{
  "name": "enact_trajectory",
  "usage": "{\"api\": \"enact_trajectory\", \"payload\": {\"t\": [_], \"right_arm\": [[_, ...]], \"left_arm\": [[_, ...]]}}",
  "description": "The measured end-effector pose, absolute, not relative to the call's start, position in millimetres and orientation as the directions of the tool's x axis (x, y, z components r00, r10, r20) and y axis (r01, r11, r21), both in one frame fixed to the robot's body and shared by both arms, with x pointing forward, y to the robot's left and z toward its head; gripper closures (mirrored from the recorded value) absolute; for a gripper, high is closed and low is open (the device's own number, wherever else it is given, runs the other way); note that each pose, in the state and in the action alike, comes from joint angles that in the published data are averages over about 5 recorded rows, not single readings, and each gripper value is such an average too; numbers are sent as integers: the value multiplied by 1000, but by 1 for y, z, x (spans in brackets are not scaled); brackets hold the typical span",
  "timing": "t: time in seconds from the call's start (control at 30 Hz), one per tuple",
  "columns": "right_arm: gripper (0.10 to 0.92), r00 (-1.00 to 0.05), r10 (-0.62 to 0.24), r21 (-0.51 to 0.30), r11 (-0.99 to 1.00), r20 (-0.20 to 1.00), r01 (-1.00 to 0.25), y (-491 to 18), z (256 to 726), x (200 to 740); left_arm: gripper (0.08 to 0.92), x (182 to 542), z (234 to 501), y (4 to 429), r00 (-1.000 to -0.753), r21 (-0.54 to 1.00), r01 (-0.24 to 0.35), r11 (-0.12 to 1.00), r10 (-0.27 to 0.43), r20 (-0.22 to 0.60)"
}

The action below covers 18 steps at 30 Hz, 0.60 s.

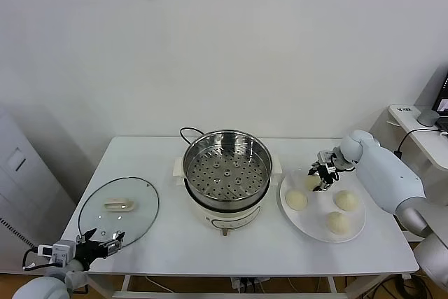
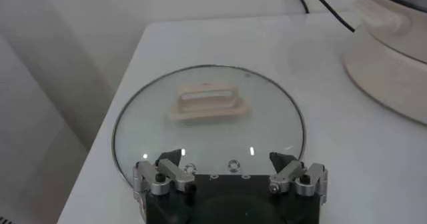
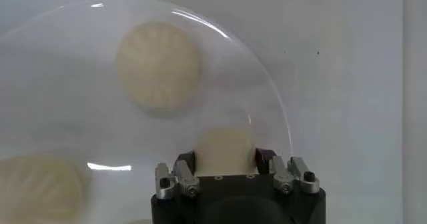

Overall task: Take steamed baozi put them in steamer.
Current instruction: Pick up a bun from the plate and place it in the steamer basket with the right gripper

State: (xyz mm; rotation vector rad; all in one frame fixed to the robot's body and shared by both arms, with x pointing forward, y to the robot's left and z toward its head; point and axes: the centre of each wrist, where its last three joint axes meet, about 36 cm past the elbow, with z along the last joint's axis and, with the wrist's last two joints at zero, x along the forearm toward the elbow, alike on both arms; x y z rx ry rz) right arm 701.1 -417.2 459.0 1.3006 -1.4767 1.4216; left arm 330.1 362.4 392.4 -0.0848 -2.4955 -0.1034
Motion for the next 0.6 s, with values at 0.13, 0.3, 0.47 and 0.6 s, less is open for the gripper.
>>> {"api": "enact_trajectory", "payload": {"t": [0.13, 0.3, 0.47, 0.6], "right_arm": [[483, -252, -191, -277, -116, 949, -954, -417, 470, 701], [495, -267, -193, -298, -153, 944, -942, -415, 502, 702], [496, -295, -204, -338, -221, 933, -915, -404, 552, 704], [496, -320, -235, -382, -303, 918, -873, -381, 597, 707]], "left_arm": [[177, 330, 394, 360, -801, 51, 84, 995, 37, 598], [177, 329, 395, 358, -802, 50, 84, 995, 37, 597], [177, 329, 398, 356, -806, 49, 85, 995, 39, 591], [177, 329, 399, 356, -807, 50, 86, 995, 40, 589]]}}
